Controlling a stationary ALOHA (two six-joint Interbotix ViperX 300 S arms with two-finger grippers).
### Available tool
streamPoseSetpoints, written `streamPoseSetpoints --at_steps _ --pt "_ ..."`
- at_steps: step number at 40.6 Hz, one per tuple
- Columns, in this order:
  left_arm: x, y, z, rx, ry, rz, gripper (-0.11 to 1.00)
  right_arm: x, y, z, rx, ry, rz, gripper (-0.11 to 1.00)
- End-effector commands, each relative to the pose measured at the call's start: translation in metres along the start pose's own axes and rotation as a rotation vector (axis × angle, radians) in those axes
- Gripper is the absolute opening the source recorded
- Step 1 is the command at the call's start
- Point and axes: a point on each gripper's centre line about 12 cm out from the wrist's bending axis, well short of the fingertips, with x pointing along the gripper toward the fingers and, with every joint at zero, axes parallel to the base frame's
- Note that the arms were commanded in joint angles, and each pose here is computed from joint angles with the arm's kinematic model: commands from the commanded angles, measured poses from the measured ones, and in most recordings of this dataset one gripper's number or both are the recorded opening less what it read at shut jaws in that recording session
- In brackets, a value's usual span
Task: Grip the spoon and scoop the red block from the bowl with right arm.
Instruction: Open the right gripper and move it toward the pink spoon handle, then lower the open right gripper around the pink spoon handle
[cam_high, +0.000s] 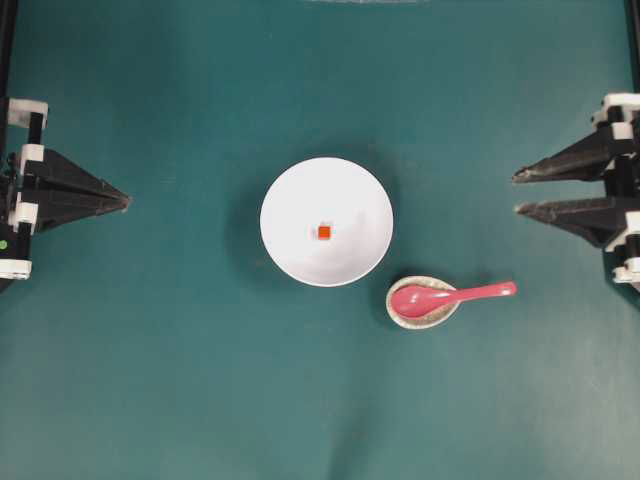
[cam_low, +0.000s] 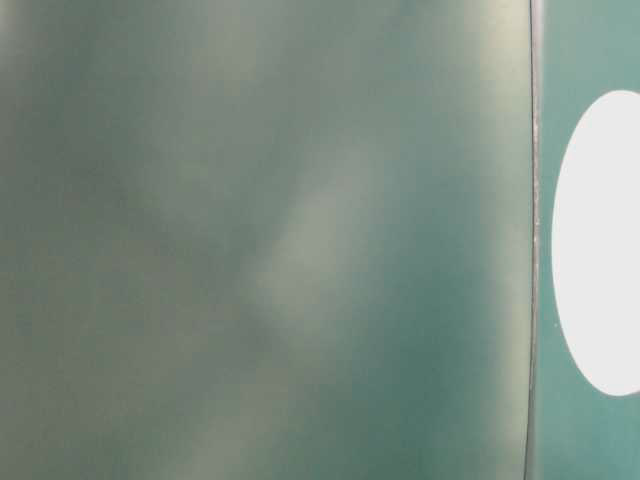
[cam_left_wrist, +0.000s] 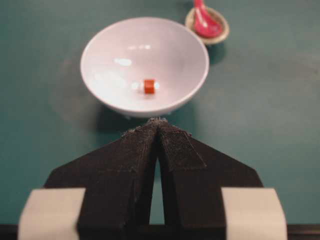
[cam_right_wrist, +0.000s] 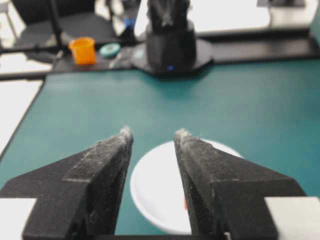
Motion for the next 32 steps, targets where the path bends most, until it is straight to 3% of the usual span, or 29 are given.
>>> streamPoseSetpoints --at_steps 1,8,14,32 --pt "0.001 0.001 0.010 0.003 -0.023 0.002 0.00 0.004 0.003 -0.001 0.011 0.011 0.012 0.50" --pt "0.001 0.001 0.010 0.001 -0.023 0.002 0.00 0.008 0.006 -0.020 0.011 0.079 0.027 0.60" --pt "0.001 0.001 0.010 0.001 -0.023 0.002 0.00 0.010 0.008 -0.039 0.008 0.122 0.041 0.61" --pt "0.001 0.001 0.007 0.001 -0.003 0.002 0.00 -0.006 0.016 -0.099 0.064 0.076 0.078 0.61"
